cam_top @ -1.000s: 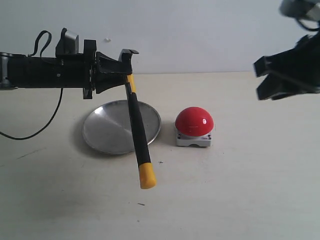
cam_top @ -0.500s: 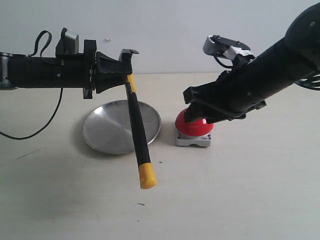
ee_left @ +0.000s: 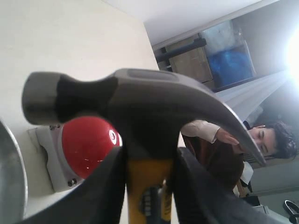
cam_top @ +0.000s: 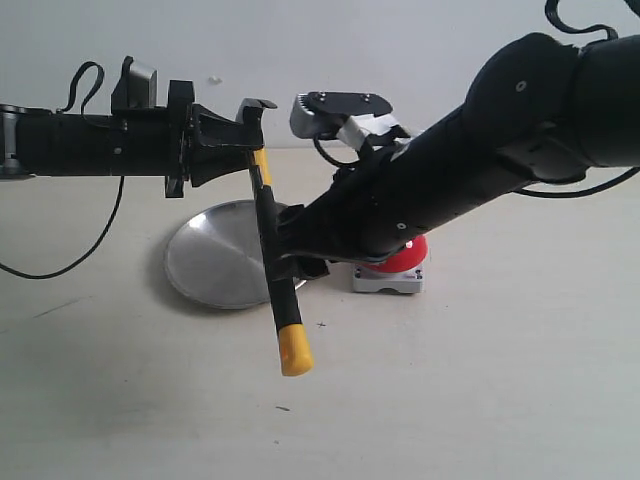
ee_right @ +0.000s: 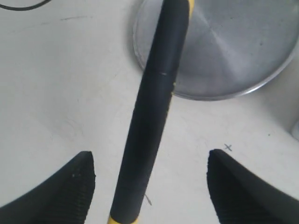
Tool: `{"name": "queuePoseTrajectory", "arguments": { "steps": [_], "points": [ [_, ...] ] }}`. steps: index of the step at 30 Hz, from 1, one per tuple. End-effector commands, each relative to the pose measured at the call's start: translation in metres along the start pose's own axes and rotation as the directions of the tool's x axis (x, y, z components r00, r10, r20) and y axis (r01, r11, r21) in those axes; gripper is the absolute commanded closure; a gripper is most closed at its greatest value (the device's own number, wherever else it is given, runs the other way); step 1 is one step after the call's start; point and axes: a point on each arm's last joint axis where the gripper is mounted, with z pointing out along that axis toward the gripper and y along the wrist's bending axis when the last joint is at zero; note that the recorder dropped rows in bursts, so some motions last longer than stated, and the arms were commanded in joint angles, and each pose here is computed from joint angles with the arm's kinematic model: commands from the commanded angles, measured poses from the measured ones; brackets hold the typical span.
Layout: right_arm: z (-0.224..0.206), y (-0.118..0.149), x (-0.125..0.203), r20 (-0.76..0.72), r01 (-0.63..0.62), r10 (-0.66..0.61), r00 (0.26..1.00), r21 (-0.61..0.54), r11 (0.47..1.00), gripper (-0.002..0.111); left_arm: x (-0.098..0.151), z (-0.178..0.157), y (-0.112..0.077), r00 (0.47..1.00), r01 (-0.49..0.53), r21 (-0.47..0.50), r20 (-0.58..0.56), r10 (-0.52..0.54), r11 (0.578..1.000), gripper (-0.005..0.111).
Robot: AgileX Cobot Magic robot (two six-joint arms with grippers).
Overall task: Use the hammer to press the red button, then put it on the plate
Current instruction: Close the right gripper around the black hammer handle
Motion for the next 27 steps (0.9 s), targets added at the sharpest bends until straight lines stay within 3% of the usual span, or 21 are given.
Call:
{"name": "queuePoseTrajectory", "arguments": {
  "steps": [1,14,23,27],
  "points": [
    [0.000,0.007,-0.007,0.079,0.041,-0.043,0.996,0.026,0.999,0.041,-0.005,-0.001,-0.014,0.999,0.000,0.063,0.040,-0.003,0.998,0.107],
    [0.029,0.000,0.002,0.024,-0.019,0.018,1.000,0.044,0.999,0.041,-0.004,-0.001,-0.015,0.999,0.000,0.070,0.036,-0.002,0.998,0.107],
    [0.055,0.006,0.003,-0.049,-0.084,0.084,0.995,-0.006,0.996,0.041,-0.004,-0.001,-0.015,0.999,-0.009,0.074,0.035,0.007,0.997,0.107],
    [0.058,0.008,0.001,-0.011,-0.097,0.097,0.995,0.011,0.995,0.041,-0.004,-0.001,-0.016,0.999,-0.009,0.081,0.031,0.007,0.997,0.107]
  ]
}}
